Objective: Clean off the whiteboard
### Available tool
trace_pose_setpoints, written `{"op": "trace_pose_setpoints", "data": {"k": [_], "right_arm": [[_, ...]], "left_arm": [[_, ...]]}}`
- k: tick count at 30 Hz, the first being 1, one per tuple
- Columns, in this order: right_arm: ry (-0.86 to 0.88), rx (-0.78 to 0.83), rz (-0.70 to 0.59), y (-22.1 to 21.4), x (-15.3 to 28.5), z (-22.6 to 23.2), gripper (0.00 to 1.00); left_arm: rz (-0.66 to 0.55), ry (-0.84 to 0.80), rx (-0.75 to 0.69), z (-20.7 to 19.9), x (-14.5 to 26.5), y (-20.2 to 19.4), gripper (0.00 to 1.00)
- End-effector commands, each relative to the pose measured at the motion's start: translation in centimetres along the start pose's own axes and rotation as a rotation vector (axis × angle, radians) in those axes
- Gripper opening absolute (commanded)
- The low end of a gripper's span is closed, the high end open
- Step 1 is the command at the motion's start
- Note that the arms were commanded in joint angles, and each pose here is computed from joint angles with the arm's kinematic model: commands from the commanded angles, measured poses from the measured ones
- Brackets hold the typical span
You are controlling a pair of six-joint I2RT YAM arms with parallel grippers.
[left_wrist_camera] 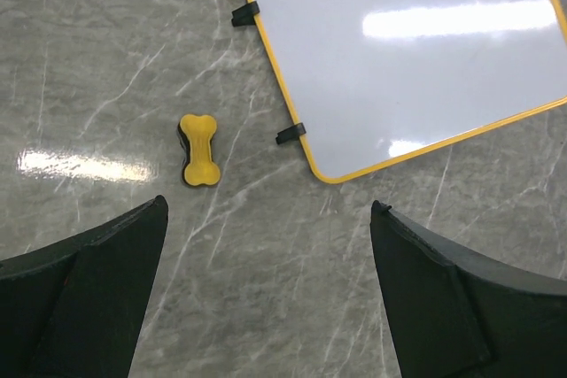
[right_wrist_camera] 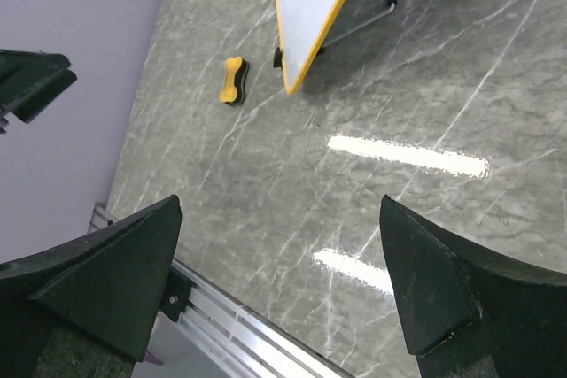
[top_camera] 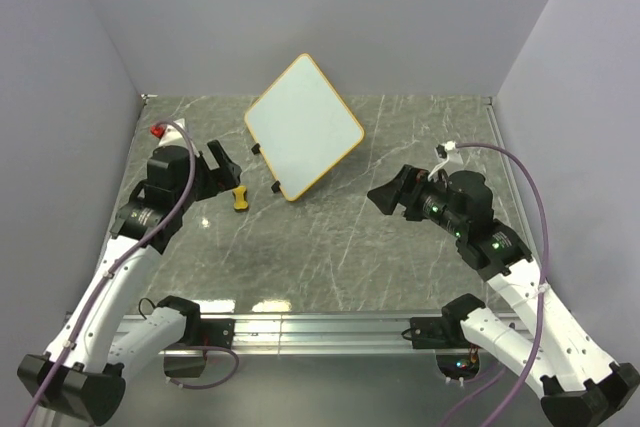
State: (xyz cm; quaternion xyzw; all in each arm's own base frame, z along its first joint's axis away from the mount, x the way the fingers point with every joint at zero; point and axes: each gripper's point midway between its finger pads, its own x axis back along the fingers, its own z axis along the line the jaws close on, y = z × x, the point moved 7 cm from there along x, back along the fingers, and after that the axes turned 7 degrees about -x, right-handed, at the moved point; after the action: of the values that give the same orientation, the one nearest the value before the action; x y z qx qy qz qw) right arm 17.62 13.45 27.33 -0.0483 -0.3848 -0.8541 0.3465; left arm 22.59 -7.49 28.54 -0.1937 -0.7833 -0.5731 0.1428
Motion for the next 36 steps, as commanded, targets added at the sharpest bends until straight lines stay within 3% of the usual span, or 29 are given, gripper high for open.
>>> {"op": "trace_pose_setpoints", "data": {"k": [1,16,26,36], "right_arm": [[0.05,0.011,-0.067,1.5,0.5,1.5,1.0],[0.092,0.025,-0.041,1.6,0.1,2.2,1.0],[0.086,0.046,-0.023,2.1,-0.7,2.5,1.0],[0.082,0.064,-0.019,2.2,-1.0,2.4,1.0]], "left_arm": [[-0.015,0.015,0.014,0.2,-0.2,-0.2,1.0],[0.021,-0.125,-0.027,-2.2,-0.8,1.7,1.0],[-0.063,-0.156,-0.025,-4.0,0.0,6.2,0.99],[-0.099,-0.166,-0.034,-4.2,0.5,7.0,0.99]]}}
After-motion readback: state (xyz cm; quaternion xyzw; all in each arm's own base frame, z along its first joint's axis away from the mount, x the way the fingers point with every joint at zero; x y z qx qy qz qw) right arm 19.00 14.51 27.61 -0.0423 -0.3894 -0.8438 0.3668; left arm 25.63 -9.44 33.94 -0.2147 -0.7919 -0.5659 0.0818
